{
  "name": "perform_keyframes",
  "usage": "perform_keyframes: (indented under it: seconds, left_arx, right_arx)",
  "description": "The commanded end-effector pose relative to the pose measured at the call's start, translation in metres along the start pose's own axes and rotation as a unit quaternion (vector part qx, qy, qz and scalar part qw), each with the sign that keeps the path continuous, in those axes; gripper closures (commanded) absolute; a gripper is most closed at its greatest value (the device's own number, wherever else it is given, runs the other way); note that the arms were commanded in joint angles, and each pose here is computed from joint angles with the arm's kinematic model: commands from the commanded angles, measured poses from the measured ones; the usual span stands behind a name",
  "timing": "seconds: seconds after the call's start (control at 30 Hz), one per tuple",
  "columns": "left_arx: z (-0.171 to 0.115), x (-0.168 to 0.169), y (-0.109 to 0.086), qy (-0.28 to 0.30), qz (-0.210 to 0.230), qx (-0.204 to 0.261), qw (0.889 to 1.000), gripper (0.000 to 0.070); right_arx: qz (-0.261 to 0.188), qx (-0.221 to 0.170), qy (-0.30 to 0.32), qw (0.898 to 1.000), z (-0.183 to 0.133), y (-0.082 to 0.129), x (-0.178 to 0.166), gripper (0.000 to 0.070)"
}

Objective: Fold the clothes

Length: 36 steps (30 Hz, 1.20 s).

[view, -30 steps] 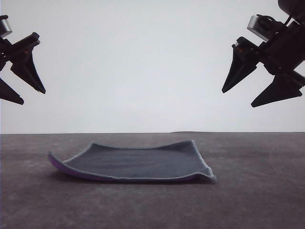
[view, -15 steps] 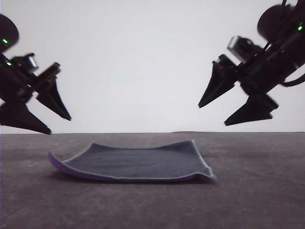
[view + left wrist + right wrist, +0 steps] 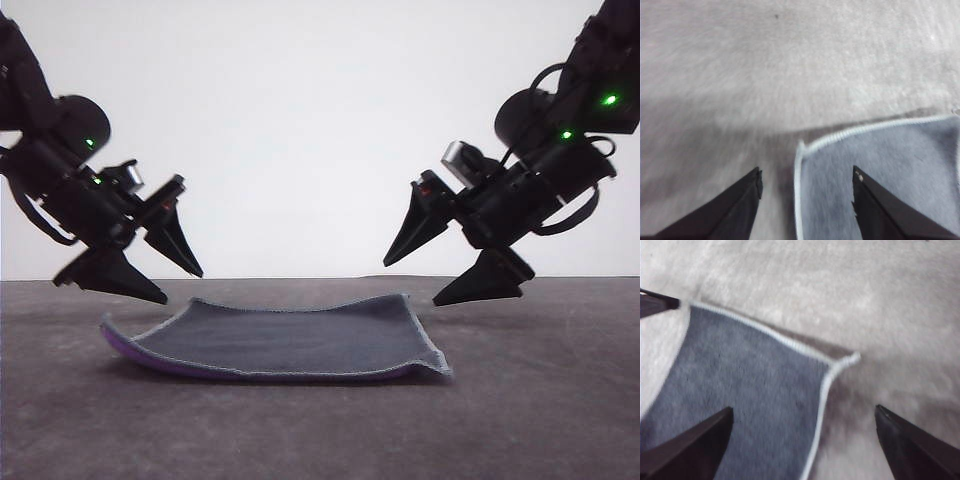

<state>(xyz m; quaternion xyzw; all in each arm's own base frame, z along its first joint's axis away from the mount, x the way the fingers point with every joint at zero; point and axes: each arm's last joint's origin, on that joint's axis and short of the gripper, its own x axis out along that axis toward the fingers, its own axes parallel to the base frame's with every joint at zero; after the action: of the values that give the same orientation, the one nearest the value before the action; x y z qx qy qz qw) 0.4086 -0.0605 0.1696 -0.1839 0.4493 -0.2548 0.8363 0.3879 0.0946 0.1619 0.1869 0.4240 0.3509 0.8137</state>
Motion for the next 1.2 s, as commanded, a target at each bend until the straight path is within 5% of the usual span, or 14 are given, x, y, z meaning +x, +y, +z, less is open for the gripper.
perform_keyframes:
  seconds: [0.0,0.3,0.63,0.97,1.17]
  left_arx:
    - [0.003,0.012,0.002,0.007,-0.007,0.000,1.000,0.0351]
    - [-0.002,0.035,-0.003,0.032,-0.014,0.004,0.999,0.0351]
    - [-0.003,0.036,-0.005,0.036,-0.017,0.005,0.999,0.0351]
    - [-0.004,0.037,-0.007,0.039,-0.021,0.004,0.999,0.0357]
    - [-0.005,0.037,-0.006,0.043,-0.019,0.002,0.999,0.0696]
  right_arx:
    - [0.009,0.013,0.001,1.000,0.003,-0.003,0.010,0.0127]
    - [0.021,0.014,0.014,1.000,0.000,-0.006,0.031,0.0131]
    - [0.025,-0.002,0.000,1.000,0.002,0.000,0.035,0.0266]
    - [0.021,0.004,0.001,1.000,0.002,-0.001,0.036,0.0318]
    - [0.011,0.004,-0.001,1.000,0.002,-0.002,0.036,0.0673]
